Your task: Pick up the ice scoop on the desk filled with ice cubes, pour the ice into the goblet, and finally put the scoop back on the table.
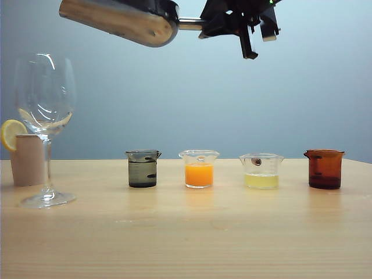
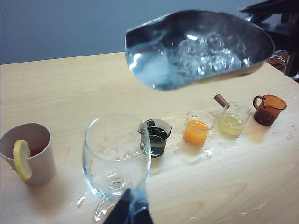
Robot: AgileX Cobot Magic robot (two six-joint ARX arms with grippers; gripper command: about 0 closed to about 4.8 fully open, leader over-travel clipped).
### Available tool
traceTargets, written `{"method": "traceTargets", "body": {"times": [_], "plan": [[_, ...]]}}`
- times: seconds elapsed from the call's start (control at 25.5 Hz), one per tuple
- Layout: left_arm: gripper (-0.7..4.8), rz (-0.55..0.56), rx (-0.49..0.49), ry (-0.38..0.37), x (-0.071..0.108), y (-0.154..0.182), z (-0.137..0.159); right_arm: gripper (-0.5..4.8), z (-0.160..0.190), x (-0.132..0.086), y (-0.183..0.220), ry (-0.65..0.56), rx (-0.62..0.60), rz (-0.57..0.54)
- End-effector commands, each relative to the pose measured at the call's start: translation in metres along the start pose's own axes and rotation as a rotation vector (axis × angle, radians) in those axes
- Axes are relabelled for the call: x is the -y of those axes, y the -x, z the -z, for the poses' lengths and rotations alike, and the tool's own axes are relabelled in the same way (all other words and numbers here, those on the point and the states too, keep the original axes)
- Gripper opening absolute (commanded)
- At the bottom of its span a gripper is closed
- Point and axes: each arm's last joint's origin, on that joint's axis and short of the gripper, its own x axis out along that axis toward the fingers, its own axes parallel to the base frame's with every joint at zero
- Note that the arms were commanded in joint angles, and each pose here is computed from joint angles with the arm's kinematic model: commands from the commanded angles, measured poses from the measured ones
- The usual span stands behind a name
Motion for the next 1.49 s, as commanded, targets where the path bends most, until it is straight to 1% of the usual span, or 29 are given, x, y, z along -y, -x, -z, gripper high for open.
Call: {"method": "traceTargets", "body": {"times": [0.04,0.16,0.39,0.55,0.82,0.9,1.14,1.49], "plan": [[-0.05,0.002,0.012,-0.005,0.0,0.001,-0.002,-0.05,0.002,-0.015,0.002,0.03,0.008,-0.048],[-0.05,0.002,0.012,-0.005,0.0,0.001,-0.002,-0.05,0.004,-0.016,0.002,0.033,0.008,-0.048],[-0.05,0.003,0.006,-0.003,0.0,0.001,-0.001,-0.05,0.016,-0.014,-0.012,0.037,-0.03,-0.042],[-0.05,0.004,-0.002,0.001,0.0,0.001,-0.001,-0.05,0.018,-0.01,-0.017,0.039,-0.039,-0.032],[-0.05,0.003,-0.002,0.001,0.0,0.001,-0.001,-0.05,0.017,-0.01,-0.017,0.097,0.007,-0.023],[-0.05,0.003,-0.002,0.001,0.0,0.001,-0.001,-0.05,0.017,-0.01,-0.017,0.133,0.017,-0.021],[-0.05,0.002,-0.002,0.001,0.0,0.001,-0.001,-0.05,0.016,-0.01,-0.017,0.168,0.04,-0.02],[-0.05,0.003,-0.003,0.001,0.0,0.001,-0.001,-0.05,0.019,-0.011,-0.018,0.154,0.033,-0.029]]}}
